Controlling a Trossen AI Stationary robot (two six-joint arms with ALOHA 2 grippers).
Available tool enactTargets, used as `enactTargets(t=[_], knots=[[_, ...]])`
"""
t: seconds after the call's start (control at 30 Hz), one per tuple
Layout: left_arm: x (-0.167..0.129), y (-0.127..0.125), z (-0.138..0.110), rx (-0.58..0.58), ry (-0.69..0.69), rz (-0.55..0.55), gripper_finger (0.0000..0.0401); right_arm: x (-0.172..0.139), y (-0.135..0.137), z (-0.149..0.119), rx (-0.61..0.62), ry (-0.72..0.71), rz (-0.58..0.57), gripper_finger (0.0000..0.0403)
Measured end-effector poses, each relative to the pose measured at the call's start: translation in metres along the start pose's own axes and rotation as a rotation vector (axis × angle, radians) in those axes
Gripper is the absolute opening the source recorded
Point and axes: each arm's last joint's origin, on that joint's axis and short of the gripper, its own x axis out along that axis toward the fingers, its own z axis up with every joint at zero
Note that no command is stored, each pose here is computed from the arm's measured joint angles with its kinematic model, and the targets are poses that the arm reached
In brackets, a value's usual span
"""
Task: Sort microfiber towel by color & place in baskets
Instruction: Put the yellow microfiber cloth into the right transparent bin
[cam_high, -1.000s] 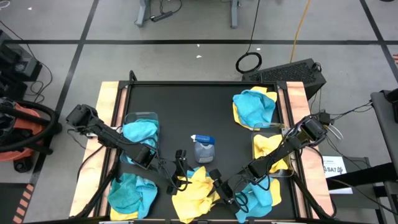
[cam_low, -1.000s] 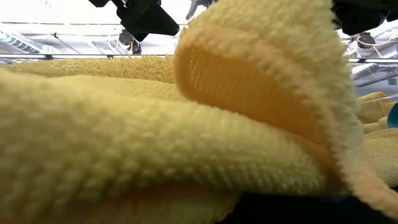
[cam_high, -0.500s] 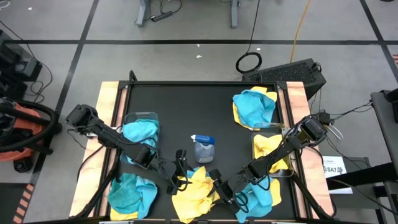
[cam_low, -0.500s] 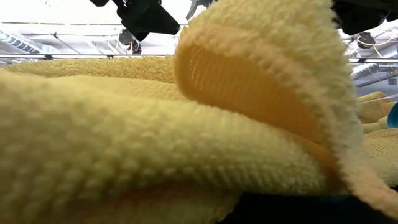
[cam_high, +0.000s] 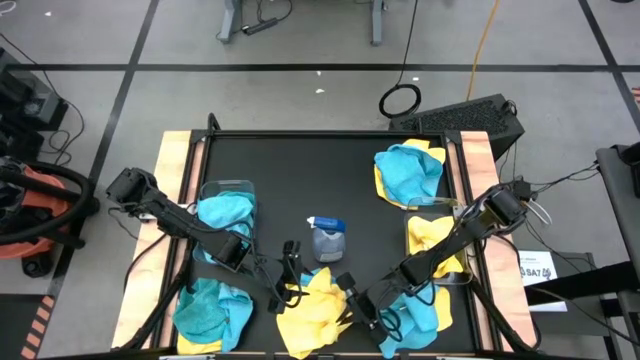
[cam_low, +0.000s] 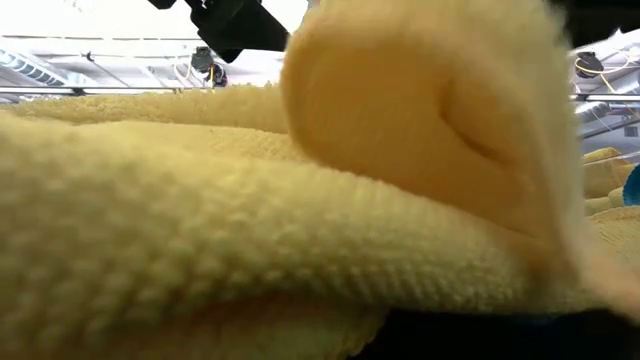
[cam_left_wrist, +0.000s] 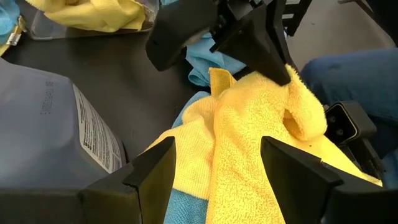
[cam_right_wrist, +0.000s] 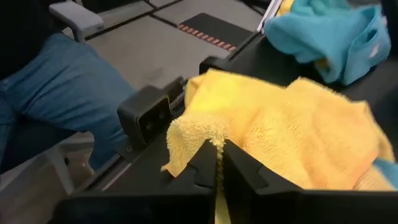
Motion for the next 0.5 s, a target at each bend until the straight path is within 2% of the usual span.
enactTargets(t=[0.23, 0.5], knots=[[0.0, 0.0, 0.0, 0.019, 0.0, 0.0, 0.024, -0.027, 0.001, 0.028, -0.044, -0.059, 0.001, 0.0002], [0.0, 0.0, 0.0, 0.032, 0.0, 0.0, 0.024, -0.089, 0.005, 0.064, -0.075, -0.072, -0.054, 0.0001]])
